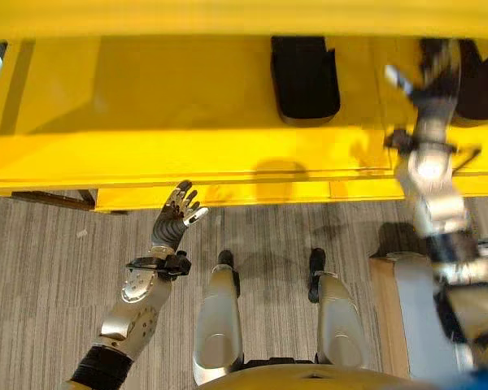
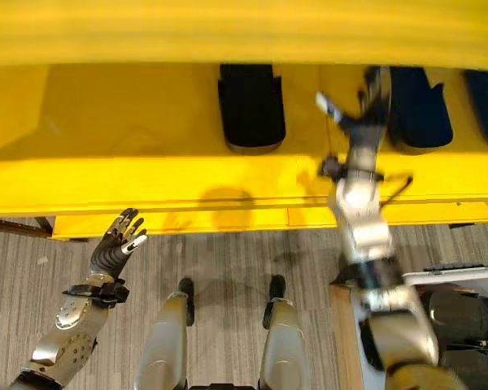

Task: Move parts from the plastic box to the shelf.

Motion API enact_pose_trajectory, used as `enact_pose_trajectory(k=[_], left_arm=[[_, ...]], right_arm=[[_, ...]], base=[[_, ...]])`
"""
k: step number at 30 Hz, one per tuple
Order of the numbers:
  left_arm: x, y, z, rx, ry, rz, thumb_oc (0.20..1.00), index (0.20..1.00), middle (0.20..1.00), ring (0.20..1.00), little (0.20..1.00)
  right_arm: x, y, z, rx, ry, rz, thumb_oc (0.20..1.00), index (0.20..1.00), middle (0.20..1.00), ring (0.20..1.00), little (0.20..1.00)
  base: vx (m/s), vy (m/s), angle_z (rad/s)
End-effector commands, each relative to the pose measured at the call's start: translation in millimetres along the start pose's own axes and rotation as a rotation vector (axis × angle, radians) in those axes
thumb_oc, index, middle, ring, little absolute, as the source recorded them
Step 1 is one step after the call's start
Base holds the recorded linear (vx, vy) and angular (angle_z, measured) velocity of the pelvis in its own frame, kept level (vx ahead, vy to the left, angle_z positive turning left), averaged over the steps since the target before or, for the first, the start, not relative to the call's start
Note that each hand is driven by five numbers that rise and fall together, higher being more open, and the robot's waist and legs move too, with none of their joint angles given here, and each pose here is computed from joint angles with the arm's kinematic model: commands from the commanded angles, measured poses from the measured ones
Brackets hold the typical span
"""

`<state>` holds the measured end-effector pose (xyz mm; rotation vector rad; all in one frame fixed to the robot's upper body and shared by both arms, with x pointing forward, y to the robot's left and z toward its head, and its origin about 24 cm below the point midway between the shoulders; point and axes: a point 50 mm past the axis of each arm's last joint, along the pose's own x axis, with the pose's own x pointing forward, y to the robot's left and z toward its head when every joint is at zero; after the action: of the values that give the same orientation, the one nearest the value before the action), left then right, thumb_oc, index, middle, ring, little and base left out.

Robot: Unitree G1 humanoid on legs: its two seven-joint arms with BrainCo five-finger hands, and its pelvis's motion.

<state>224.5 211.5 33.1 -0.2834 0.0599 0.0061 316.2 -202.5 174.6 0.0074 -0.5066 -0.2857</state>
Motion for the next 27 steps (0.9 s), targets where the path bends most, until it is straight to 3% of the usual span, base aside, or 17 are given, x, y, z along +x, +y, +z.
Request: enact_pose_trajectory(k=[1, 9, 12, 27], left_arm=[[8, -12, 16, 0.047, -0.095, -0.112, 1.000, 1.000, 1.000, 1.000, 1.000], [-13, 0, -9, 0.016, -0.046, -0.046, 1.000, 1.000, 1.000, 1.000, 1.000], [-19, 4, -13, 0.010, -0.041, -0.018, 1.000, 1.000, 1.000, 1.000, 1.000], [-22, -4, -34, -0.068, -0.010, 0.003, 1.000, 1.000, 1.000, 1.000, 1.000]], right_arm=[[9, 1, 22, 0.022, -0.146, 0.044, 1.000, 1.000, 1.000, 1.000, 1.000], [-86, -42, -6, -0.030, 0.026, 0.161, 1.000, 1.000, 1.000, 1.000, 1.000], [-105, -47, -13, -0.042, 0.099, 0.207, 1.000, 1.000, 1.000, 1.000, 1.000], [-122, -60, -12, -0.108, 0.135, 0.259, 1.000, 1.000, 1.000, 1.000, 1.000]], base=[[0.16, -0.092, -0.05], [0.17, -0.031, -0.04], [0.08, -0.025, -0.15], [-0.02, -0.129, -0.16]])
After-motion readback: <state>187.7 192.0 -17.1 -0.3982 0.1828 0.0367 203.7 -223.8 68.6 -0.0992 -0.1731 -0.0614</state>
